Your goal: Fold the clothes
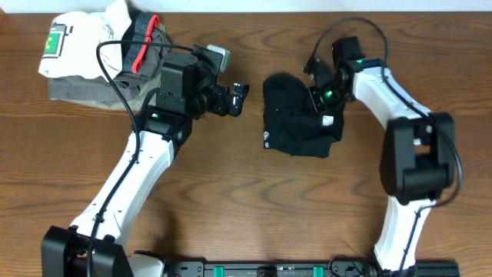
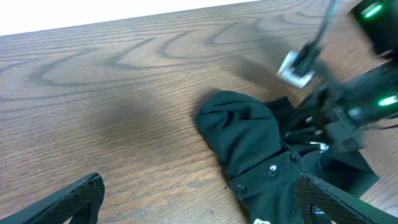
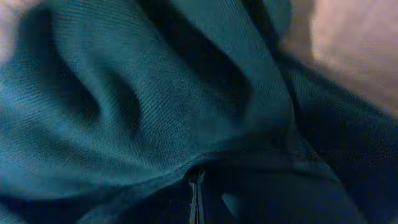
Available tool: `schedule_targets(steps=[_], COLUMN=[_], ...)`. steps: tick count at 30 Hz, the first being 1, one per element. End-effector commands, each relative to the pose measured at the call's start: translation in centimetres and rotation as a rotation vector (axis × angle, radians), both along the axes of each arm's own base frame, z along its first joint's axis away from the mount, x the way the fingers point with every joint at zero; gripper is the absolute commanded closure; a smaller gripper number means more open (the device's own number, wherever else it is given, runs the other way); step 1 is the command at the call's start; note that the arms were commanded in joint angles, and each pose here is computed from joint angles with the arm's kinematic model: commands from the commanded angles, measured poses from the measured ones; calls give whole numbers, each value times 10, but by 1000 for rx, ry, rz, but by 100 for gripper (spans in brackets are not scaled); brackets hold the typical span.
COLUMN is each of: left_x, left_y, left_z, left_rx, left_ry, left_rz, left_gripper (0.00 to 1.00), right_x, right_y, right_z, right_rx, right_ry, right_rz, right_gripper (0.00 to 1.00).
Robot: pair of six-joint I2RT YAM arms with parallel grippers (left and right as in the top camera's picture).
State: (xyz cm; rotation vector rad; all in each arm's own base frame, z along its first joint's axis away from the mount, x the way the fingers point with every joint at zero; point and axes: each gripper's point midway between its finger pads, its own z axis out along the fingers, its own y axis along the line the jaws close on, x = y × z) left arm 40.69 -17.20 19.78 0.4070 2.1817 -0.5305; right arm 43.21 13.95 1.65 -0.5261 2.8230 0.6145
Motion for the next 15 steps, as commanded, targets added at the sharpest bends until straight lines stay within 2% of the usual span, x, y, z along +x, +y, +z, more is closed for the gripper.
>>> schedule_targets(steps=[1,7,12,13,15], left_x=[3,4,2,2,0], left_y=[3,3,3,3,3], left_z=[-2,-3,-4,-5,-7], left_rx=[15,16,18,19,32], left_ry=[-2,0,7,11,13], left_rz=[9,9,6,6,-4], left_gripper=[2,2,2,2,2], right_x=[-6,-1,10,12,16], right_y=[-13,-19,-9,-5,7], right_z=[-37,-42,-2,10,56], right_rx=[-40,-37,40,73,174], right_ry=[77,72,10,-2,-66], right_rz=[-31,-53,-44,-38,0], right_gripper=[99,99,98,93,71])
